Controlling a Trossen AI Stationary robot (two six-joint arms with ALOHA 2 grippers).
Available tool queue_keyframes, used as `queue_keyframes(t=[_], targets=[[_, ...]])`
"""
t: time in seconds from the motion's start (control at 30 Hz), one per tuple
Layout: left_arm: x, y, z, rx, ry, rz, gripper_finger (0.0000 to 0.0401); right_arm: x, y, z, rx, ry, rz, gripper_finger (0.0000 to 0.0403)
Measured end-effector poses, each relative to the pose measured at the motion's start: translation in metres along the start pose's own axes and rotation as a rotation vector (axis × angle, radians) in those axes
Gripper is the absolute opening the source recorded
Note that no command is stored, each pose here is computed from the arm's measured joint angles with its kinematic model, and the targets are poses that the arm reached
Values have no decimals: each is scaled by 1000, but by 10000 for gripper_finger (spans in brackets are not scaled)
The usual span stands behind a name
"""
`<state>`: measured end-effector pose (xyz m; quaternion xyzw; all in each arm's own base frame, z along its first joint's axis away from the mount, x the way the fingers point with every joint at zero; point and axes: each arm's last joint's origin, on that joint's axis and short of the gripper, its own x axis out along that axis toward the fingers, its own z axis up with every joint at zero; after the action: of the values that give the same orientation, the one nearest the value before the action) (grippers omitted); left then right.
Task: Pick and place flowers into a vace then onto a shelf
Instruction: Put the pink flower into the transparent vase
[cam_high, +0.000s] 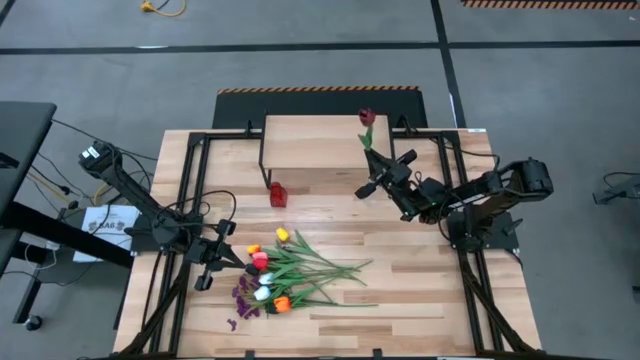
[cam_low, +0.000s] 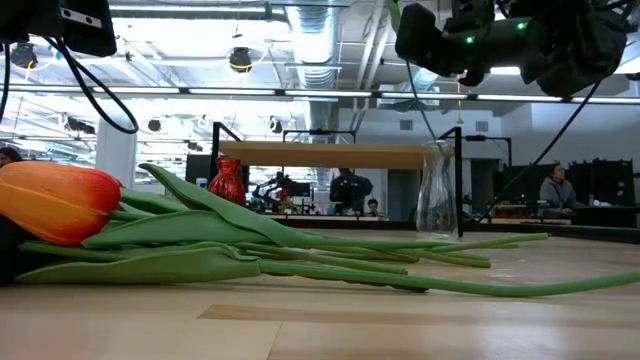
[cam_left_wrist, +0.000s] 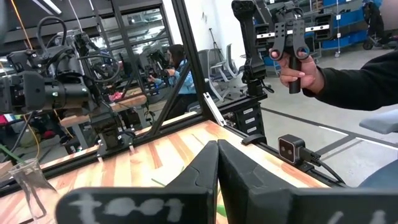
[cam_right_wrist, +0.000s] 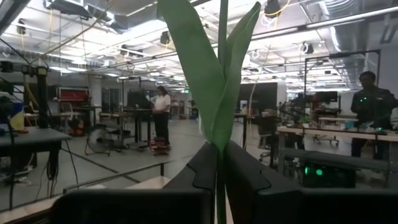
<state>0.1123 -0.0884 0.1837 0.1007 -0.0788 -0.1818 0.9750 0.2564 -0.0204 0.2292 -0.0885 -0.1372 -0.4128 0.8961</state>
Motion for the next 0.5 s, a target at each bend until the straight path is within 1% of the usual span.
queue_keyframes(t=[0.23,0.5], targets=[[0,0,0,0,0,0,0,0,0,0,-1,0,-1,42],[0,0,0,0,0,-1,0,-1,1,0,-14,6,-8,50]])
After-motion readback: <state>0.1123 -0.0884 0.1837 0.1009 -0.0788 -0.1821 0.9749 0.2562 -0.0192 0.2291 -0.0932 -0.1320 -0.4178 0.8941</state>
